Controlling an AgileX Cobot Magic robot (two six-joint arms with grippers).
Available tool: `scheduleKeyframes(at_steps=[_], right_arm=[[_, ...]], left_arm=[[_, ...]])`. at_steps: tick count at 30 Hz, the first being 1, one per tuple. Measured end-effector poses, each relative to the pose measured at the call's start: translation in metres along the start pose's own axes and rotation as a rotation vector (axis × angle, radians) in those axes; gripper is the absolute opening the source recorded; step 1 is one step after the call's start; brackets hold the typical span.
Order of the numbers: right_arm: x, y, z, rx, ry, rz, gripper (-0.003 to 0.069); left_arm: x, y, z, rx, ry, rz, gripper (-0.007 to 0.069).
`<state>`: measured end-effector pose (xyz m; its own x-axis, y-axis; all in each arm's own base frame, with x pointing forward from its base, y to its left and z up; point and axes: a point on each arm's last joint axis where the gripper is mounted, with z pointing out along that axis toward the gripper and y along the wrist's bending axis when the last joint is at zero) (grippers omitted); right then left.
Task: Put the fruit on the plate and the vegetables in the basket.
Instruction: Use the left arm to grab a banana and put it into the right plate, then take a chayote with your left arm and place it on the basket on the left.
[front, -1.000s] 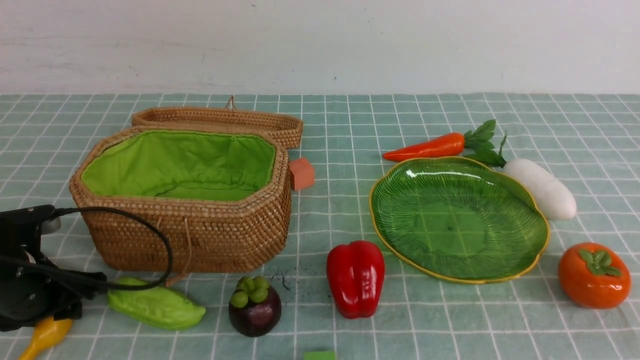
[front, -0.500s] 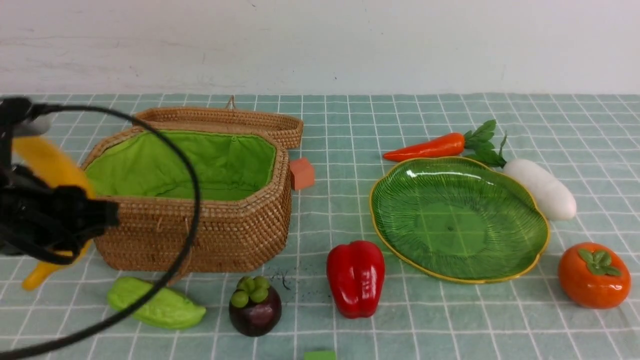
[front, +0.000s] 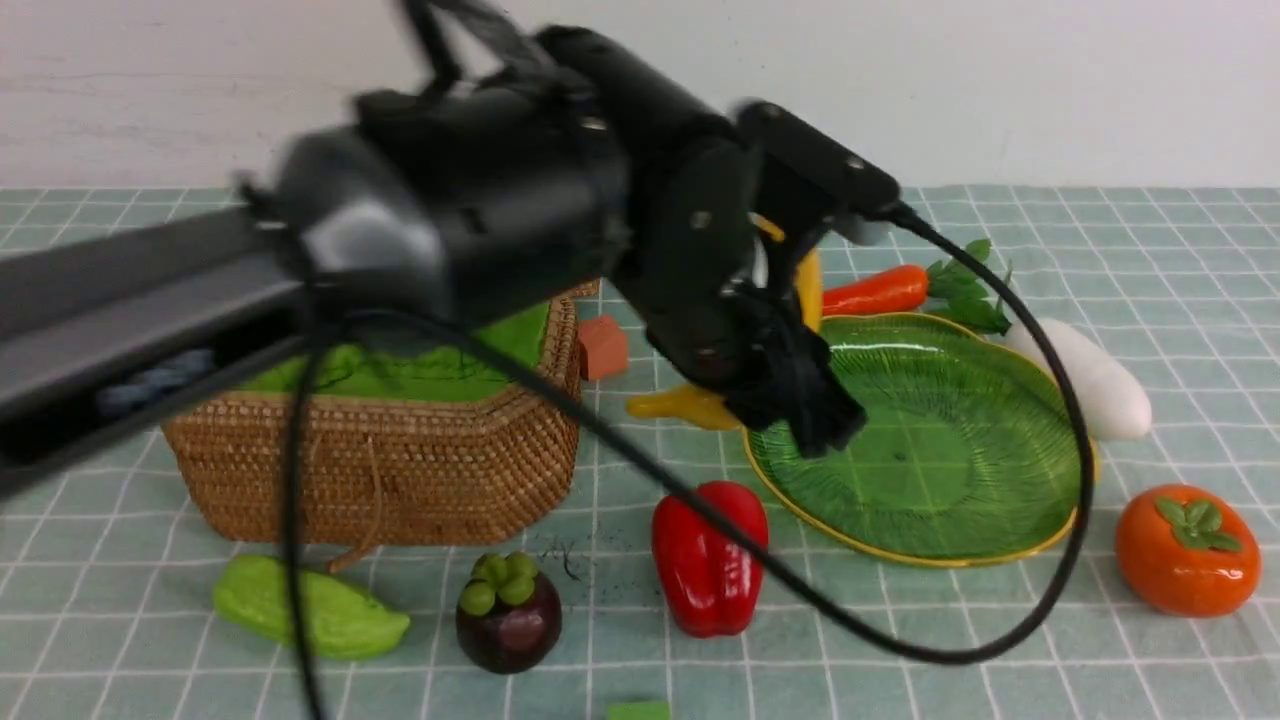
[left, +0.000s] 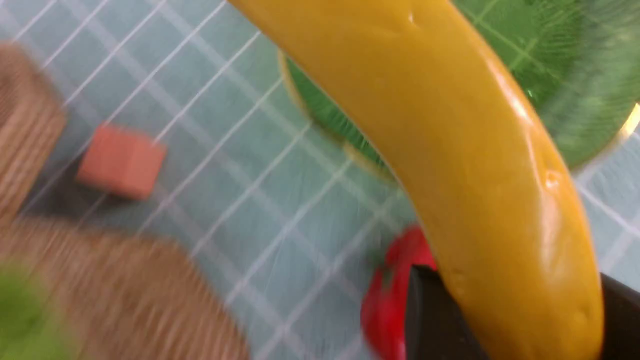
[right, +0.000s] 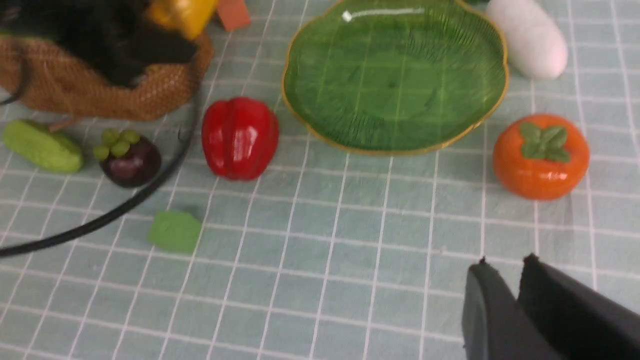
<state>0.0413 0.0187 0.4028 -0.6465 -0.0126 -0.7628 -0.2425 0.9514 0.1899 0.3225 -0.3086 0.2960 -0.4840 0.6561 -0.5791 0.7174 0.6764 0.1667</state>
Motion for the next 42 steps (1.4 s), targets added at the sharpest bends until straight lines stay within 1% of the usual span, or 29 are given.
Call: scheduleKeyframes(at_steps=[2,3,4,8,10,13,17,18,19,21,23,24,25,26,27,28,29,30,31,32,33,35,36,37,39,41,42], right_arm=[[0.003,0.000,-0.003,-0.004,-0.001,0.001,0.0107],[0.003,0.000,-0.003,-0.004,-0.002,0.001,0.0107],[0.005,-0.001,-0.007,-0.007,-0.015,0.000,0.0108],[0.010,-0.002,-0.015,-0.013,-0.050,-0.002,0.0108],[0.011,-0.003,-0.018,-0.004,-0.063,-0.005,0.0108],[0.012,-0.004,-0.019,0.003,-0.068,-0.007,0.0108],[0.012,-0.004,-0.019,0.003,-0.068,-0.007,0.0108],[0.012,-0.004,-0.019,0.003,-0.069,-0.009,0.0108],[0.012,-0.004,-0.019,0.003,-0.070,-0.009,0.0108],[0.012,-0.004,-0.019,0.004,-0.070,-0.022,0.0108],[0.012,-0.004,-0.019,0.005,-0.070,-0.025,0.0108],[0.012,-0.004,-0.019,0.005,-0.070,-0.027,0.0108],[0.012,-0.004,-0.019,0.005,-0.070,-0.026,0.0108],[0.012,-0.004,-0.019,0.005,-0.070,-0.028,0.0108],[0.012,-0.004,-0.019,0.005,-0.070,-0.030,0.0108],[0.012,-0.004,-0.019,0.005,-0.070,-0.034,0.0108],[0.012,-0.004,-0.019,0.005,-0.070,-0.047,0.0108],[0.012,-0.004,-0.019,0.006,-0.070,-0.052,0.0108],[0.012,-0.004,-0.019,0.006,-0.070,-0.056,0.0108],[0.012,-0.004,-0.019,0.006,-0.070,-0.069,0.0108],[0.012,-0.004,-0.019,0.006,-0.070,-0.070,0.0108],[0.012,-0.004,-0.019,0.006,-0.070,-0.078,0.0108],[0.012,-0.004,-0.019,0.005,-0.070,-0.080,0.0108],[0.012,-0.004,-0.019,0.006,-0.070,-0.087,0.0108],[0.012,-0.004,-0.019,0.007,-0.070,-0.112,0.0108],[0.012,-0.004,-0.019,0.007,-0.070,-0.141,0.0108],[0.012,-0.004,-0.019,0.007,-0.070,-0.146,0.0108]], left_arm=[[-0.020,-0.005,0.036,0.042,0.021,0.032,0.0308],[-0.022,-0.006,0.039,0.046,0.023,0.034,0.0308],[-0.030,-0.010,0.061,0.073,0.037,0.043,0.0308],[-0.041,-0.019,0.110,0.127,0.048,0.030,0.0308],[-0.039,-0.022,0.129,0.128,0.059,0.034,0.0308],[-0.036,-0.024,0.142,0.136,0.069,0.038,0.0308],[-0.035,-0.025,0.144,0.153,0.071,0.034,0.0308],[-0.035,-0.025,0.144,0.163,0.065,0.030,0.0328],[-0.035,-0.024,0.145,0.164,0.065,0.029,0.0333],[-0.036,-0.024,0.143,0.177,0.059,0.021,0.0442],[-0.038,-0.024,0.139,0.183,0.052,0.016,0.0526],[-0.040,-0.023,0.132,0.187,0.049,0.015,0.0593],[-0.041,-0.023,0.131,0.188,0.049,0.014,0.0593],[-0.045,-0.022,0.118,0.196,0.042,0.008,0.0636],[-0.047,-0.021,0.107,0.204,0.039,0.001,0.0652],[-0.049,-0.020,0.096,0.209,0.041,-0.002,0.0659],[-0.050,-0.018,0.074,0.217,0.057,-0.005,0.0656],[-0.050,-0.017,0.056,0.220,0.072,-0.001,0.0643],[-0.052,-0.016,0.050,0.219,0.061,-0.001,0.0640],[-0.049,-0.013,0.020,0.213,0.083,0.007,0.0592],[-0.050,-0.012,0.009,0.209,0.069,0.009,0.0576],[-0.039,-0.005,-0.036,0.173,0.074,0.029,0.0459],[-0.037,-0.003,-0.045,0.166,0.072,0.037,0.0433],[-0.026,0.002,-0.073,0.131,0.070,0.077,0.0323],[-0.008,0.007,-0.110,0.099,0.062,0.122,0.0196],[0.022,0.013,-0.129,0.071,0.108,0.155,0.0062],[0.025,0.014,-0.136,0.067,0.101,0.159,0.0062]])
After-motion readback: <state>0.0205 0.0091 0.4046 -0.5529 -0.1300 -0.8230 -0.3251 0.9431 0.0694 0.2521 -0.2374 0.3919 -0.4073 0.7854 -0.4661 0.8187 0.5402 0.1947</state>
